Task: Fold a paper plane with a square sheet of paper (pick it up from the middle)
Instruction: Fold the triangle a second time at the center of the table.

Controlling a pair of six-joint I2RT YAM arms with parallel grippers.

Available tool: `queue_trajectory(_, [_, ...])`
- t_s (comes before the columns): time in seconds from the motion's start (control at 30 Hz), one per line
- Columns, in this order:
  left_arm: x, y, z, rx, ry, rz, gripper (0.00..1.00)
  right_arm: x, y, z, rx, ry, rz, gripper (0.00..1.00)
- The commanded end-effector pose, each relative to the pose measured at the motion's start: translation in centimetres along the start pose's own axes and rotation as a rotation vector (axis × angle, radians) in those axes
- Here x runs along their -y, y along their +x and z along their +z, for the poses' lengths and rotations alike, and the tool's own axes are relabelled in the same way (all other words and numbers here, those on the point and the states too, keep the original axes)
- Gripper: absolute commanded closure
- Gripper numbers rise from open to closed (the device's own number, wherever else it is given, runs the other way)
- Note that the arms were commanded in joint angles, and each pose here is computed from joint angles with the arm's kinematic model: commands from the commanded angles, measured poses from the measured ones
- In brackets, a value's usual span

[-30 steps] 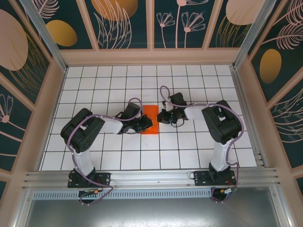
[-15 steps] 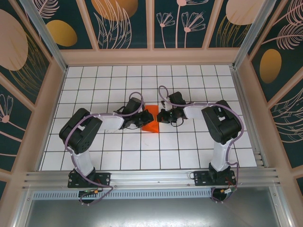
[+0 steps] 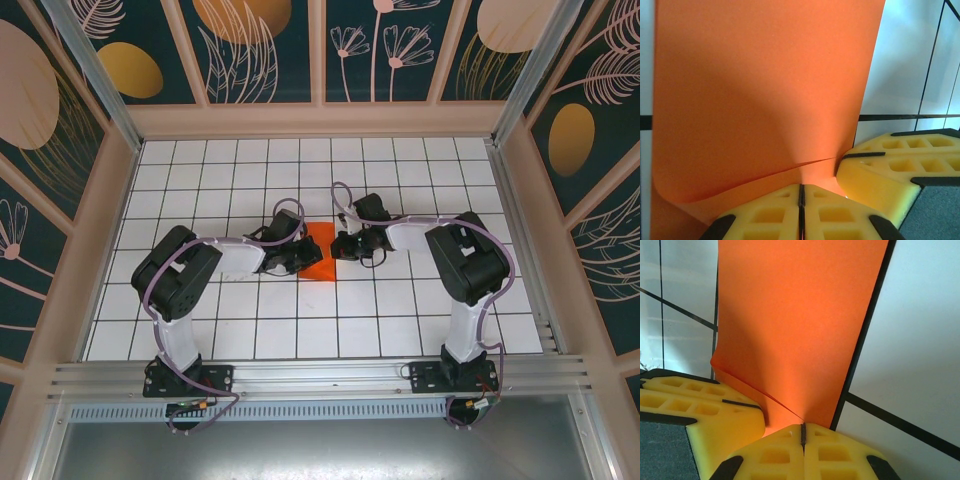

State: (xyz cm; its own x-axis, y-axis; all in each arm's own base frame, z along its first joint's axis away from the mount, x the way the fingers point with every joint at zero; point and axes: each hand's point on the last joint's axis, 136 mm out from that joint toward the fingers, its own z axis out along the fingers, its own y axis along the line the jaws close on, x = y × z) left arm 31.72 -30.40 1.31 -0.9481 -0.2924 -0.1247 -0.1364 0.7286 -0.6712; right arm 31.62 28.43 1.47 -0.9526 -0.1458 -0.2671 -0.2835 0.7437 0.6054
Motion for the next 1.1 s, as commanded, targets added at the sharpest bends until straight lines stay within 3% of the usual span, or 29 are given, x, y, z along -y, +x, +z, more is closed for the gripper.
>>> queue_trajectory(0.0, [-4.5,-0.5,-0.2,0.020,-0.167,-0.029,0.88,6.5,3.6,1.0,-0.094,0.264,0.015,1.00])
queue_trajectory(0.4, [-7.9,-3.8,-2.4,0.096,-0.260,-0.042,0.88,7.6,4.2,0.7,-0.103,0.317,-0.026,1.00])
queue_trajectory(0.67, [-7.4,-6.9,-4.6,0.172,-0.282,-0.013,0.87,7.6,4.0,0.6,-0.101,0.320,-0.044,1.00])
queue_trajectory(0.87, [-1.8,-6.9,-6.0,0.167,-0.060,0.100,0.86,6.4,2.8,0.6,-0.078,0.297,-0.123,1.00])
queue_trajectory(1.07, [-0.3,-4.2,-5.2,0.094,0.030,0.116,0.86,3.9,1.0,0.2,-0.036,0.222,-0.261,1.00])
